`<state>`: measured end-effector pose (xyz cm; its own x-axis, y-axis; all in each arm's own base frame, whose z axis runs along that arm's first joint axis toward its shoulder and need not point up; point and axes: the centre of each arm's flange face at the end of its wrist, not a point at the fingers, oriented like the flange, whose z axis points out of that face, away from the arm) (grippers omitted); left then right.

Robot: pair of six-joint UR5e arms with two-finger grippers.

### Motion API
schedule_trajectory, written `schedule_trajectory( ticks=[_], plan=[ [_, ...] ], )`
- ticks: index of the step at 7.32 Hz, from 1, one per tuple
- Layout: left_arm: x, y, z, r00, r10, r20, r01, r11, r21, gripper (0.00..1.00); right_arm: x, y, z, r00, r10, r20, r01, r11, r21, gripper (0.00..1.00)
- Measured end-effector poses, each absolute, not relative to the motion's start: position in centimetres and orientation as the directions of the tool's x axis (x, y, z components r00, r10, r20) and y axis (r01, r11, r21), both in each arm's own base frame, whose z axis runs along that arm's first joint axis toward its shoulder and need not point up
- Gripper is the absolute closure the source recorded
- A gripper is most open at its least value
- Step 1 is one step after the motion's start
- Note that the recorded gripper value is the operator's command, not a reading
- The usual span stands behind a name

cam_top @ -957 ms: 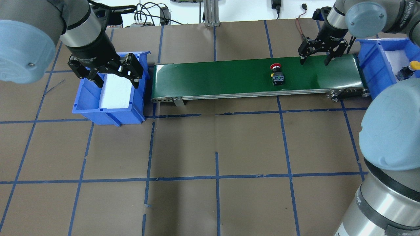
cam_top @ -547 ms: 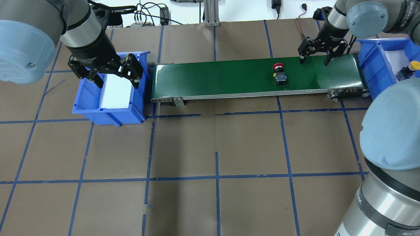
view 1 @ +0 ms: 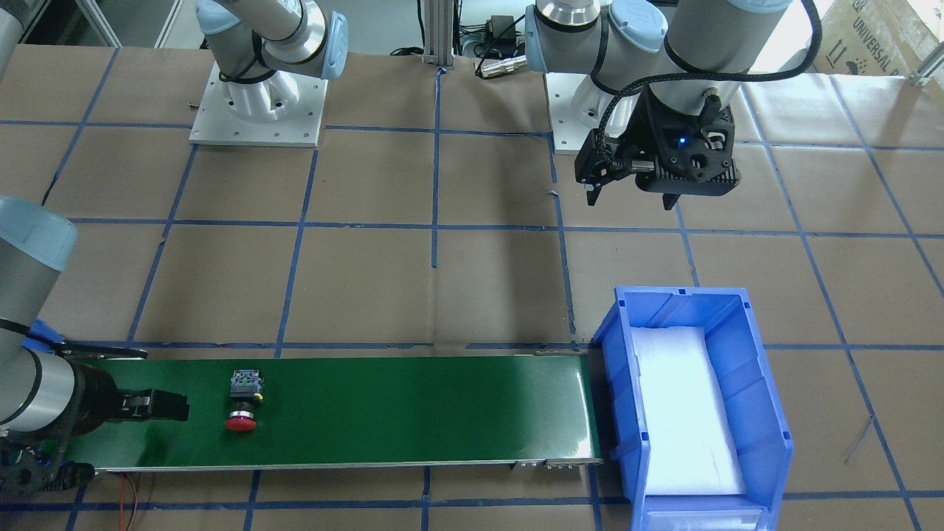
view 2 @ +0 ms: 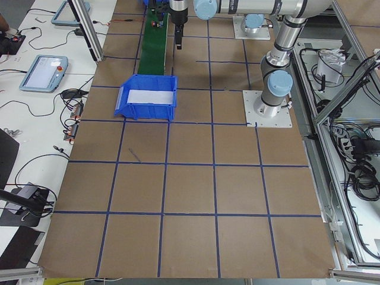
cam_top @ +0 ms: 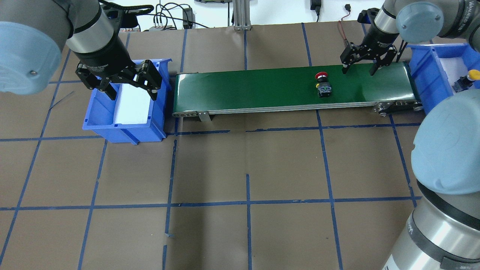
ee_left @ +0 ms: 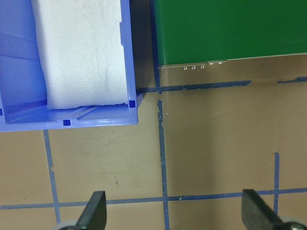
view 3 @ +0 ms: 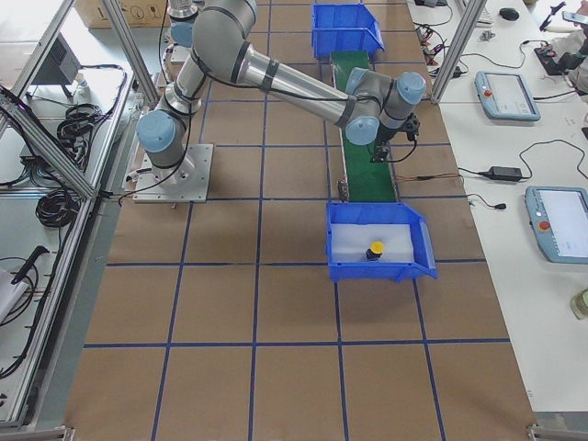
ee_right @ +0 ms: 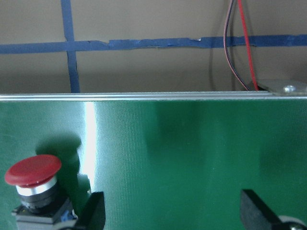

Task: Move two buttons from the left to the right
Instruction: 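Move the right gripper back over the belt and lower onto the red button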

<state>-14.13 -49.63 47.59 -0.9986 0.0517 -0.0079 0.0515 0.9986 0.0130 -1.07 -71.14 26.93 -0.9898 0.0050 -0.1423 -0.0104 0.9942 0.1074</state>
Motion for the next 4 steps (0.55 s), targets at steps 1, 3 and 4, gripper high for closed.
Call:
schedule_trajectory(
  ticks=[1,3,4],
  plan=[
    [-14.11,-49.62,47.56,-0.999,0.052,-0.008,0.052,0.999,0.013,0.00,-1.03,-71.11,27.01,-0.990,0.005,-0.142,-0.010,0.994,0.108,0.01],
    [-14.13,-49.59,47.54,-0.999,0.052,-0.008,0.052,0.999,0.014,0.00,-0.92,-71.06,27.08,-0.990,0.005,-0.143,-0.011,0.994,0.109,0.01],
    [-14.15,-49.58,47.54,-0.999,0.053,-0.008,0.053,0.999,0.015,0.00,-0.87,-71.04,27.13,-0.990,0.005,-0.143,-0.011,0.994,0.110,0.01]
  ],
)
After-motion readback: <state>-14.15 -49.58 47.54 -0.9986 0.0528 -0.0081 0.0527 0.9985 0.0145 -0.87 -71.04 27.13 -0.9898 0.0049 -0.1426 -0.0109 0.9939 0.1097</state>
